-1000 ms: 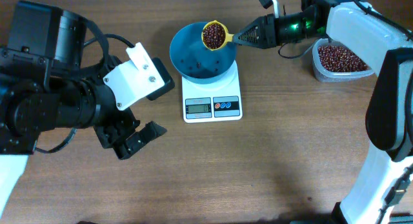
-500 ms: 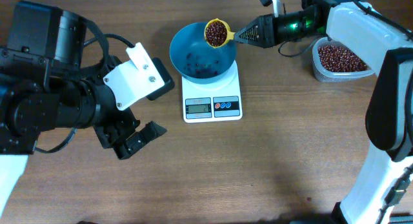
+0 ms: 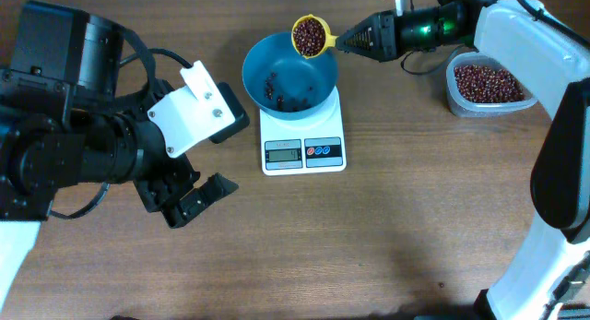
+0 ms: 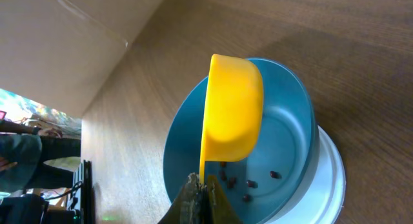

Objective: Scoop item into bowl and weigh 50g on scale
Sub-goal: 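Tilt the scoop with the right gripper to pour beans into the bowl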

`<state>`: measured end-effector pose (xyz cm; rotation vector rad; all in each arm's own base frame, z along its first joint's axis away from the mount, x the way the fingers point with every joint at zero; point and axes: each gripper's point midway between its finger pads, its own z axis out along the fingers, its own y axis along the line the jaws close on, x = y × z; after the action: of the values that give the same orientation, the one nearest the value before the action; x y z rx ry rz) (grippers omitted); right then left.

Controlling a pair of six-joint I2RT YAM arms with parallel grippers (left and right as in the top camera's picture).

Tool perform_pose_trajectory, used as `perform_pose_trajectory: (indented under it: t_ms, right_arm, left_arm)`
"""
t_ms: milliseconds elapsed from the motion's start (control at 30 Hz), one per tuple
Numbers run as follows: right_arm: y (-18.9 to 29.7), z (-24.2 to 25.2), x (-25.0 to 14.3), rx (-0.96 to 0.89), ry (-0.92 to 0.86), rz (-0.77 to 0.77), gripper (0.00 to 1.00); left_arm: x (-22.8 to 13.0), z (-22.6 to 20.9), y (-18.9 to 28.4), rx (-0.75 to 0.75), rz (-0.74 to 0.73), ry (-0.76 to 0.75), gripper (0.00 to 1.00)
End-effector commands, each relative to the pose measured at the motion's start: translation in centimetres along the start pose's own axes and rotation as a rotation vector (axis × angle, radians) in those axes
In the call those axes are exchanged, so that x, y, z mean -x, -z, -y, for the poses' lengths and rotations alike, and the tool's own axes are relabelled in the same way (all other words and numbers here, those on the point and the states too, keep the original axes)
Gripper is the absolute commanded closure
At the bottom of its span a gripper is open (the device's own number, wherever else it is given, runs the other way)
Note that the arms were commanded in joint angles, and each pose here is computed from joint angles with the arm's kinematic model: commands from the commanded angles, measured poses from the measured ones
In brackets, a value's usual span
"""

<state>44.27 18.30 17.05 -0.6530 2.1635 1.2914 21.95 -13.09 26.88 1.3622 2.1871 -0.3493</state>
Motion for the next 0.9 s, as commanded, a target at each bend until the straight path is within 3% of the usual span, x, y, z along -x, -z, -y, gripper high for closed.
perform_pose_trajectory:
  t_ms: [0, 867]
  right_arm:
    - [0.9, -2.4, 2.0, 0.012, 0.092, 0.034, 0.96]
    - [-0.9, -0.8, 1.1, -0.219, 0.238, -0.064, 0.96]
  left_arm:
    - [0.0, 0.2, 0.0, -0.010, 0.007, -0.007, 0.01]
    - [0.0, 0.2, 0.0, -0.010, 0.007, -0.007, 0.01]
